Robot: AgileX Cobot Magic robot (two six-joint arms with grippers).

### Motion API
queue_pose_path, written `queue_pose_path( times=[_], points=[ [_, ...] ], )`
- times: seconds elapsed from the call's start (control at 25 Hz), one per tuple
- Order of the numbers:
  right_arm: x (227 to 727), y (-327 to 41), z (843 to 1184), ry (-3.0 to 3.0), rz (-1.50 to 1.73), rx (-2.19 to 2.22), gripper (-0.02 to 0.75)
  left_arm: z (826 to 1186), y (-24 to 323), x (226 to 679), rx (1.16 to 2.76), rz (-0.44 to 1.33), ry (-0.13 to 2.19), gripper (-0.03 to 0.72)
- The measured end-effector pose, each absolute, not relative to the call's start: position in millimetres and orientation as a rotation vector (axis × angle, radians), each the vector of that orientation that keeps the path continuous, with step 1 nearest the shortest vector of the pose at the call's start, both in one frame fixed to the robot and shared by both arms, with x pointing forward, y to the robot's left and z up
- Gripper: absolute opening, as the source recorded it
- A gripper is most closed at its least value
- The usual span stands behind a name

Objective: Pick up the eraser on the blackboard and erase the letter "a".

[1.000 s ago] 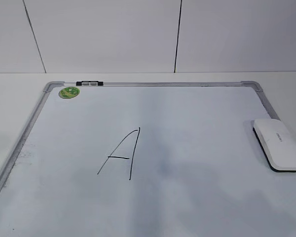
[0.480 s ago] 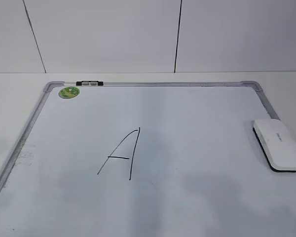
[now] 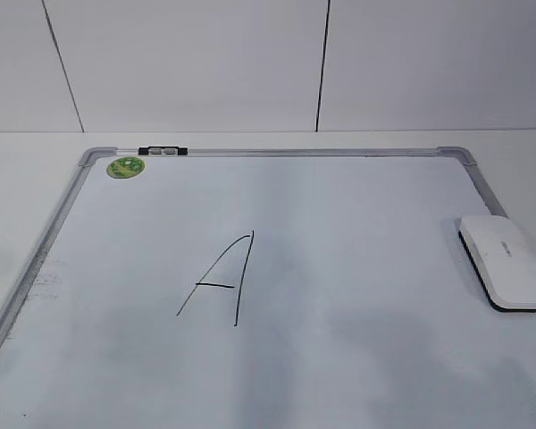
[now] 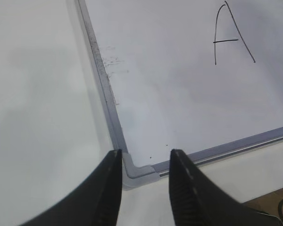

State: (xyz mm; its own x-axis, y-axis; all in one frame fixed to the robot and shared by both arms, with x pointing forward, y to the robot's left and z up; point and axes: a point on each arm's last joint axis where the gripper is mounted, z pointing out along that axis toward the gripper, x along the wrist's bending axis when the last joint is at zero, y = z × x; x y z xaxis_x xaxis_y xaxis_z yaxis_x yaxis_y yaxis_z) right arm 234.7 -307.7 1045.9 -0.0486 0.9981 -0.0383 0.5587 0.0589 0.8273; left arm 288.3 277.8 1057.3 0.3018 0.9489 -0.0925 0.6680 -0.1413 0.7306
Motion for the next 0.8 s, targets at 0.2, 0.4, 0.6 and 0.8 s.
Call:
queue_pose_path(
  times=[0.2,0.4,0.6,0.8],
  points=[
    [234.8,-307.8,1046.1,1.682,0.855,1.57,0.523,1055.7,280.0,287.5,1.916,0.539,1.452,0.253],
    [234.8,-307.8,1046.1,1.682,0.855,1.57,0.523,1050.9,281.7,284.2,1.971,0.513,1.482,0.249],
    [234.8,-307.8,1046.1,1.682,0.855,1.57,0.523,1049.3,281.9,282.4,1.992,0.494,1.494,0.247],
    [234.9,-307.8,1046.2,1.681,0.857,1.569,0.523,1049.2,282.2,282.3,1.995,0.496,1.496,0.239]
  ],
)
